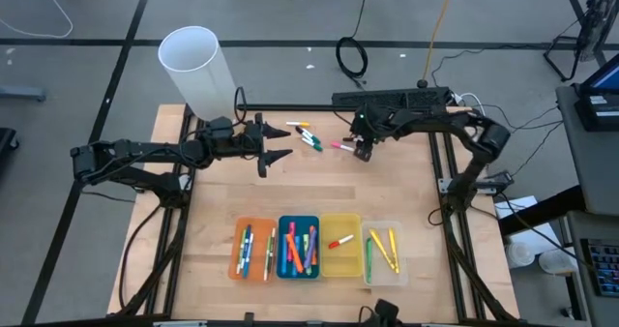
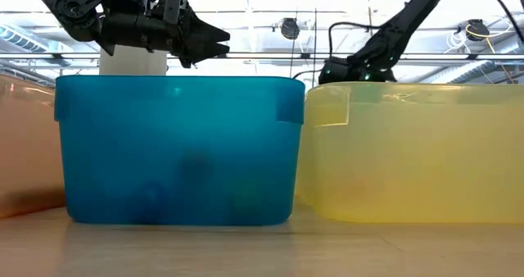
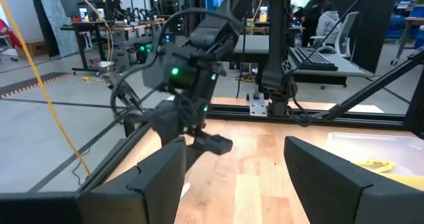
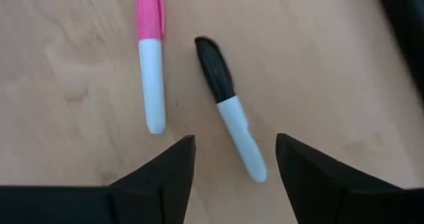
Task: Pick & Place Markers
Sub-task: Put the right black highlighter pen into the yellow bin
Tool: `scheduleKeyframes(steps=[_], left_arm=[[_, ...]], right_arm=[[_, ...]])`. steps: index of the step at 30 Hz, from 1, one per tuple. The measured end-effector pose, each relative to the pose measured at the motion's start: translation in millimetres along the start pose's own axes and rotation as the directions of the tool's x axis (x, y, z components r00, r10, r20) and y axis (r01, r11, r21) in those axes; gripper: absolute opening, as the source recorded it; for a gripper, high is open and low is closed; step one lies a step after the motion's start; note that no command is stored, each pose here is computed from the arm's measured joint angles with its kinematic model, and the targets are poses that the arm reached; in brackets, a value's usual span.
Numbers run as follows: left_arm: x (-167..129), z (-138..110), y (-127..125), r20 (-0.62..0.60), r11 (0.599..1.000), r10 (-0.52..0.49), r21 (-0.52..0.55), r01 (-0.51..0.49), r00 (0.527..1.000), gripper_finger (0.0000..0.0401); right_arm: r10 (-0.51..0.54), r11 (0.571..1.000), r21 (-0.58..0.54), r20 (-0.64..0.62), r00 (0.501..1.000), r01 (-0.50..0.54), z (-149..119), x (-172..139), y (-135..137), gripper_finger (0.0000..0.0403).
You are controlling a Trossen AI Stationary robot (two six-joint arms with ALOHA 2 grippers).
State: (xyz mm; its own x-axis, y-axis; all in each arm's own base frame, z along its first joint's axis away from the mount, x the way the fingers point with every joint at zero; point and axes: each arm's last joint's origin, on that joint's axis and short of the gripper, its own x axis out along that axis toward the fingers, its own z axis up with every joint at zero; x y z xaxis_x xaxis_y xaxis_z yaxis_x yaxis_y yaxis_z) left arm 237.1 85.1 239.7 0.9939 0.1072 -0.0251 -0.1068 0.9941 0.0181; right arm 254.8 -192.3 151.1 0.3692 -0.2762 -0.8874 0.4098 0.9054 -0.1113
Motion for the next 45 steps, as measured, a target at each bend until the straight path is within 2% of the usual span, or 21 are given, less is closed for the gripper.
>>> scheduleKeyframes(steps=[6,12,18,25,28,37,45], left_arm=[[0,0,0,-0.003,1.000,0.000,-0.002,0.000,1.000,0.0255],[0,-1,0,-0.006,1.000,0.000,-0.002,0.000,1.000,0.0255],[0,-1,0,-0.007,1.000,0.000,-0.002,0.000,1.000,0.0255],[0,-1,0,-0.007,1.000,0.000,-0.003,0.000,1.000,0.0255],[0,-1,0,-0.007,1.000,-0.001,-0.004,0.001,1.000,0.0255],[0,-1,0,-0.013,1.000,0.000,-0.007,0.000,1.000,0.0255],[0,-1,0,-0.014,1.000,-0.001,-0.007,0.001,1.000,0.0255]], right_arm=[[0.014,1.000,0.019,-0.048,0.999,-0.013,2,21,-1,0.0192],[0.026,1.000,0.012,-0.090,0.996,-0.025,-2,26,0,0.0179],[0.077,0.997,0.009,-0.103,0.992,-0.077,-4,25,2,0.0122],[0.087,0.996,0.008,-0.129,0.988,-0.087,-6,25,3,0.0042],[0.091,0.996,0.004,-0.139,0.986,-0.091,-8,25,4,0.0022],[0.092,0.996,0.006,-0.143,0.985,-0.092,-8,26,4,0.0035],[0.089,0.996,-0.006,-0.136,0.987,-0.091,-8,26,4,0.0021]])
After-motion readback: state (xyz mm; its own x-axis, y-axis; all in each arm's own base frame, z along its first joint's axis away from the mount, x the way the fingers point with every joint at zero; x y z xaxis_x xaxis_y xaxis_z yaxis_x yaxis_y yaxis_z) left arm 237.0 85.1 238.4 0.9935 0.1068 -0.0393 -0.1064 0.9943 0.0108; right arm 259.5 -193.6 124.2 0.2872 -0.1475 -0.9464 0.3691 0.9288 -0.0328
